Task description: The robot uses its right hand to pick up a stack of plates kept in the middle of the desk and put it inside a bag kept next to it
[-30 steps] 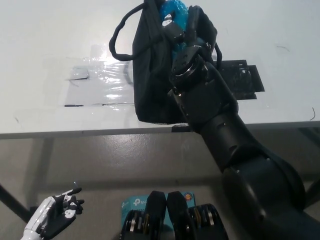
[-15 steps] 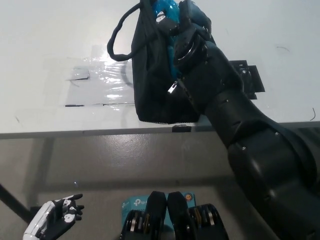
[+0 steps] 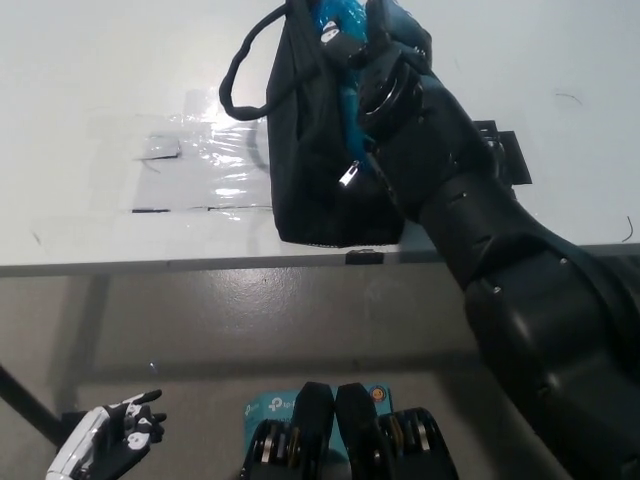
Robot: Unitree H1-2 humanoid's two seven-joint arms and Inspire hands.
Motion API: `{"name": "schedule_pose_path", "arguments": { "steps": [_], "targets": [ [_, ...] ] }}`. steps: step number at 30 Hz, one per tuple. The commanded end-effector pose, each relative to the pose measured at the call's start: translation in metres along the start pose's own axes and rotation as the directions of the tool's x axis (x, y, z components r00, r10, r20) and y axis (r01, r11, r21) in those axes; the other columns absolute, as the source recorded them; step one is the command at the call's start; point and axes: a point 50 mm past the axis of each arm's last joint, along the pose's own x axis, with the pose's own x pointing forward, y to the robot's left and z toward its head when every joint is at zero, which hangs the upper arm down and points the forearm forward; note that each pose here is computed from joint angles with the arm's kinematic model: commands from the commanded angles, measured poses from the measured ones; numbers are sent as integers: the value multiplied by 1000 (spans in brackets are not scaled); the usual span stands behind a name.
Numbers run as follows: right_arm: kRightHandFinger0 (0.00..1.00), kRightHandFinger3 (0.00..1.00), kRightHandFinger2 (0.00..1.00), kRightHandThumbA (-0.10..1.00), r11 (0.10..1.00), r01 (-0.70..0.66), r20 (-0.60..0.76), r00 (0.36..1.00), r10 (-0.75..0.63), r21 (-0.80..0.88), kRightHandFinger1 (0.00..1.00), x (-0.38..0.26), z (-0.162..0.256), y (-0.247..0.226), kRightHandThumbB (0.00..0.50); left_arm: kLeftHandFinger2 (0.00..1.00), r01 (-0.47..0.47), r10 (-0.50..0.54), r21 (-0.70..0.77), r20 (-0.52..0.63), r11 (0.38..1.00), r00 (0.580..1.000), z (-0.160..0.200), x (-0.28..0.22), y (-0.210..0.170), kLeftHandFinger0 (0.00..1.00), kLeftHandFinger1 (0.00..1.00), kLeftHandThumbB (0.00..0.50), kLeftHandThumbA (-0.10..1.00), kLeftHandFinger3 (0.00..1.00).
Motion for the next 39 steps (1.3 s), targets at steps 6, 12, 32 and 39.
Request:
{"name": "schedule_pose_path", "arguments": {
  "steps": [6, 12, 32, 39],
  "targets": [
    [1000, 1000, 1000, 1000, 999, 41, 41, 998, -41, -15, 1000, 3, 19, -43, 500, 865, -7, 7, 8, 35, 1000, 999, 3, -2, 5, 677, 755, 207, -100, 954],
    [1000, 1000, 1000, 1000, 998, 34, 100, 995, -28, -59, 1000, -4, 38, -60, 500, 875, -8, 7, 23, 24, 1000, 1000, -3, -10, 5, 685, 767, 221, -100, 986],
    [1000, 1000, 1000, 1000, 986, 165, 200, 966, -161, 0, 1000, -49, 102, -175, 500, 908, -7, 7, 20, -10, 1000, 1000, -9, -17, 4, 729, 801, 218, -100, 989],
    [1000, 1000, 1000, 1000, 977, 212, 182, 961, -210, 9, 1000, -57, 86, -208, 500, 894, 0, 1, 17, -18, 1000, 1000, -12, -19, 4, 712, 790, 222, -100, 978]
  ]
}}
